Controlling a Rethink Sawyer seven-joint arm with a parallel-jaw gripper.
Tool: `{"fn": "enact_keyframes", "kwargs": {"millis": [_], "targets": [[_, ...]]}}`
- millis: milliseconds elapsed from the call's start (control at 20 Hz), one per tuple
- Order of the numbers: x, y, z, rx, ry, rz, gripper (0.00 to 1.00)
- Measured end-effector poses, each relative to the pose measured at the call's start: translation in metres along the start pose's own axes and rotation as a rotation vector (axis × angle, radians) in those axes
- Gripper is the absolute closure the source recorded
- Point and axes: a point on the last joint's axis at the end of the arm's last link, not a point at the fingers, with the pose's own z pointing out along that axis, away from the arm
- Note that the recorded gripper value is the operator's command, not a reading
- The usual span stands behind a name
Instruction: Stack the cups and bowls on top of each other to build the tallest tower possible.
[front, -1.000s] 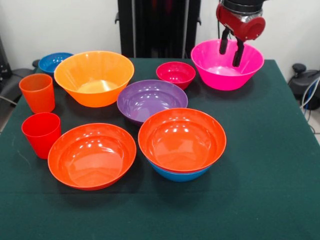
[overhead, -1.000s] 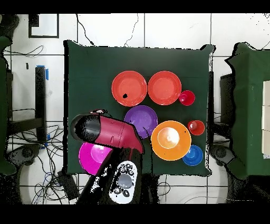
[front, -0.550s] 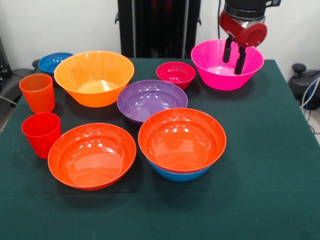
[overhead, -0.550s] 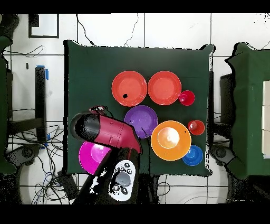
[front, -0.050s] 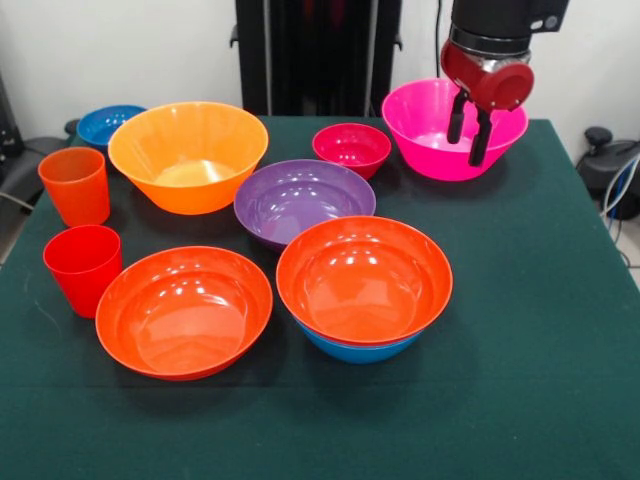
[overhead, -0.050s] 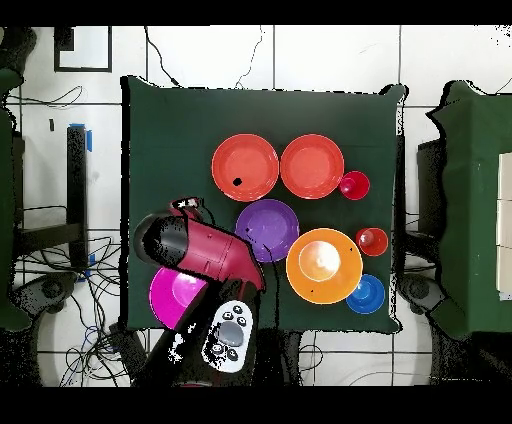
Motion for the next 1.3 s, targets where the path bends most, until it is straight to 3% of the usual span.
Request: {"fn": "enact_keyframes", "kwargs": {"millis": [400, 1300], "targets": [[0.010, -0.009, 0.008, -0.003, -0.003, 0.016, 0.00], [0.033, -0.029, 0.019, 0.028, 0.034, 0.065, 0.00]]}}
